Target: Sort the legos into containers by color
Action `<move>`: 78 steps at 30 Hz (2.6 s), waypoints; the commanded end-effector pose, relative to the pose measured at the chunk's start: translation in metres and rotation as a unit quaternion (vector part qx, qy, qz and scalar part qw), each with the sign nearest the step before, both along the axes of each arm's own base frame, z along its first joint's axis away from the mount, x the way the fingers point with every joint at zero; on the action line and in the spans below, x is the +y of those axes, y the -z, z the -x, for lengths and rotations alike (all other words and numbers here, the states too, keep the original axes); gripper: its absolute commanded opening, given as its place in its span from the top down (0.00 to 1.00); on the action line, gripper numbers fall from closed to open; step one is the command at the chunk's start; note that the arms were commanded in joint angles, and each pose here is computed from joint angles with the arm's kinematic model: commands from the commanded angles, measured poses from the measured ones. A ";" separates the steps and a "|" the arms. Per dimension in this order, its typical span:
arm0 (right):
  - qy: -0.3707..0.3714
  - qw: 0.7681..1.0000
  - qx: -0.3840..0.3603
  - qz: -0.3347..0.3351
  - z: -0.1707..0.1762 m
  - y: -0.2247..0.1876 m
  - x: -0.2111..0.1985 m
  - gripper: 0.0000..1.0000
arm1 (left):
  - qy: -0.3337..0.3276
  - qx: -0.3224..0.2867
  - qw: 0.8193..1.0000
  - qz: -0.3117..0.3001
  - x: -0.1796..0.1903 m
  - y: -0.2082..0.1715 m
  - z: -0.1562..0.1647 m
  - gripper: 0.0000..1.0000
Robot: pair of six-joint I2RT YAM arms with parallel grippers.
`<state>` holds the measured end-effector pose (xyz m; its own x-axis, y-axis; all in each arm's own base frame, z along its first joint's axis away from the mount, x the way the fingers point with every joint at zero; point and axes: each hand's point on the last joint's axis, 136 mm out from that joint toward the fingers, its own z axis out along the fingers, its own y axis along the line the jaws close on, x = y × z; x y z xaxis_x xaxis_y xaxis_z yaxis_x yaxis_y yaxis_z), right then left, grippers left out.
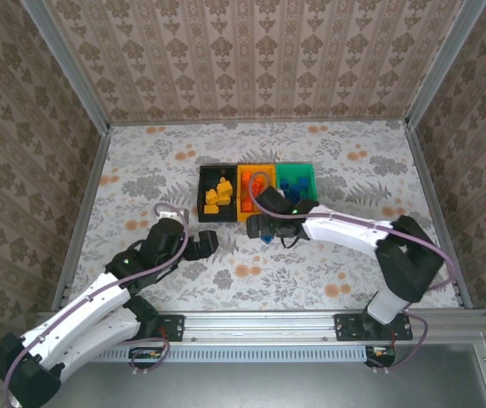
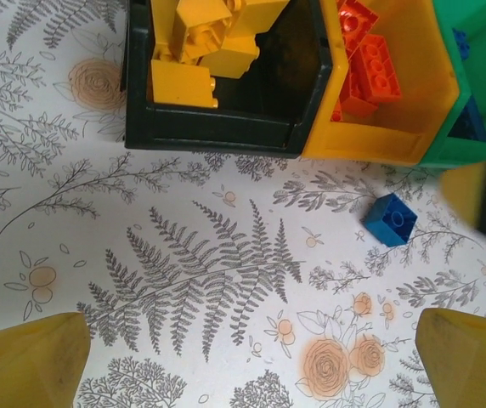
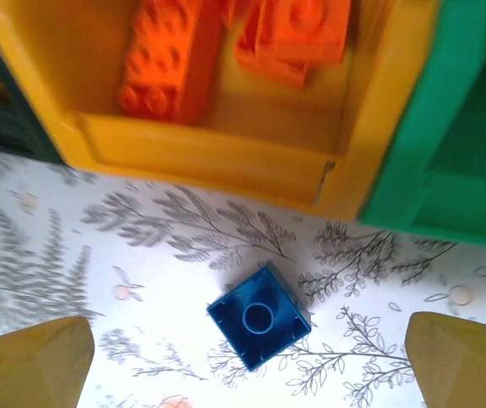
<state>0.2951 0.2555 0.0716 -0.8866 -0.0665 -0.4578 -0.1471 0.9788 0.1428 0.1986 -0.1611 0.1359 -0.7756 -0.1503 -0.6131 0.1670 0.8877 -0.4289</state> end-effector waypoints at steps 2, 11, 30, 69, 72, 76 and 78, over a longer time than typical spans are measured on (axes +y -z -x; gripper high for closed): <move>0.009 0.999 0.002 0.039 -0.001 0.020 -0.001 0.08 | -0.016 0.015 1.000 -0.010 0.010 0.010 0.004 0.00; 0.007 0.997 0.016 0.081 -0.005 0.049 -0.002 0.24 | -0.022 0.015 1.000 -0.007 0.012 0.014 0.003 0.00; -0.007 1.000 -0.016 0.008 0.005 0.002 0.009 0.63 | -0.026 0.023 0.999 -0.002 0.013 0.020 0.004 0.00; 0.171 0.952 -0.248 -0.046 -0.093 -0.157 -0.104 0.00 | -0.118 -0.104 0.987 -0.017 0.033 -0.028 -0.043 0.00; 0.181 0.943 -0.274 -0.047 -0.077 -0.160 -0.113 0.00 | -0.128 -0.196 0.969 -0.076 0.046 -0.055 -0.065 0.00; 0.221 0.931 -0.288 -0.034 -0.055 -0.151 -0.136 0.00 | -0.206 -0.272 0.918 -0.204 0.097 -0.086 -0.096 0.00; 0.225 0.930 -0.288 -0.030 -0.047 -0.145 -0.143 0.00 | -0.234 -0.276 0.899 -0.247 0.122 -0.089 -0.114 0.00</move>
<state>0.3470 0.1300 0.2076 -0.5001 0.2488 -0.8295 0.1379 0.9685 0.2074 0.2880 -0.0782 0.1862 -0.3899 -0.1193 -0.9131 -0.0678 0.9926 -0.1007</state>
